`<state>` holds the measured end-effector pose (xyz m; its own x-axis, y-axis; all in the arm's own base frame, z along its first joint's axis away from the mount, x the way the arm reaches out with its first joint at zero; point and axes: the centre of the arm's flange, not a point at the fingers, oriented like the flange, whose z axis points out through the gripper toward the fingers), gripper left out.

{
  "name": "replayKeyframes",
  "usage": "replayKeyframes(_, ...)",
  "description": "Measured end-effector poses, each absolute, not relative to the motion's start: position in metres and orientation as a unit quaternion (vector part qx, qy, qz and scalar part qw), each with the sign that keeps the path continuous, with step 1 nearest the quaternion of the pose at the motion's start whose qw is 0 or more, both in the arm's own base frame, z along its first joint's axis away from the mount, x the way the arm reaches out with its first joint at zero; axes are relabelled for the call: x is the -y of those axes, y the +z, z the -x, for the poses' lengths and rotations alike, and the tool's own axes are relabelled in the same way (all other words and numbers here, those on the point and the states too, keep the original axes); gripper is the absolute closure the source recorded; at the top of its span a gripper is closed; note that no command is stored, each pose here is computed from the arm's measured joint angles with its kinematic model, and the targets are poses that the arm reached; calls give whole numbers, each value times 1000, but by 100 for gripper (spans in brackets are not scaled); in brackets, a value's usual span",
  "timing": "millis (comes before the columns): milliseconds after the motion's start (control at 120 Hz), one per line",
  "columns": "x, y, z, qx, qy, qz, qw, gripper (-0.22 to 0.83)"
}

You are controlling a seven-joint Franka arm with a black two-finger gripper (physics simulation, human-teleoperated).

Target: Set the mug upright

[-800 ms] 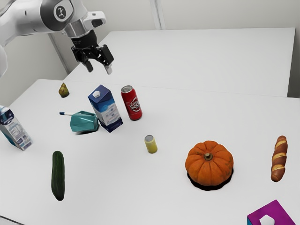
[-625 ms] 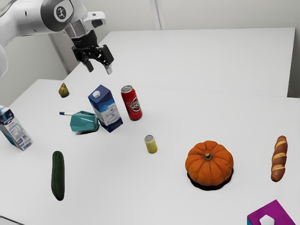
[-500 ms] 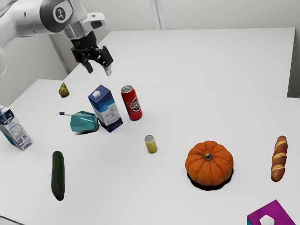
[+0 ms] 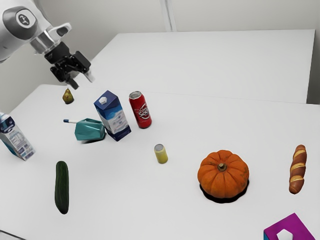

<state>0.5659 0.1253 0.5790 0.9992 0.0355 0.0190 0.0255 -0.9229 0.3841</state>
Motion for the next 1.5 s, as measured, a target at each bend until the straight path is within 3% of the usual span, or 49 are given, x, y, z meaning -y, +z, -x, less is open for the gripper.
replayKeyframes(92,-195,566,-554,-60,22,-975,215,0)
replayKeyframes(200,-214,551,-559,-55,21,-973,224,0)
replayKeyframes(583,-322,431,-558,-109,36,-939,325,0)
replayKeyframes(842,-347,376,-577,-106,49,-930,347,0)
replayKeyframes(1133,-340,336,-591,-120,86,-912,382,0)
replayKeyframes(1500,-323,296,-585,-149,75,-891,422,0)
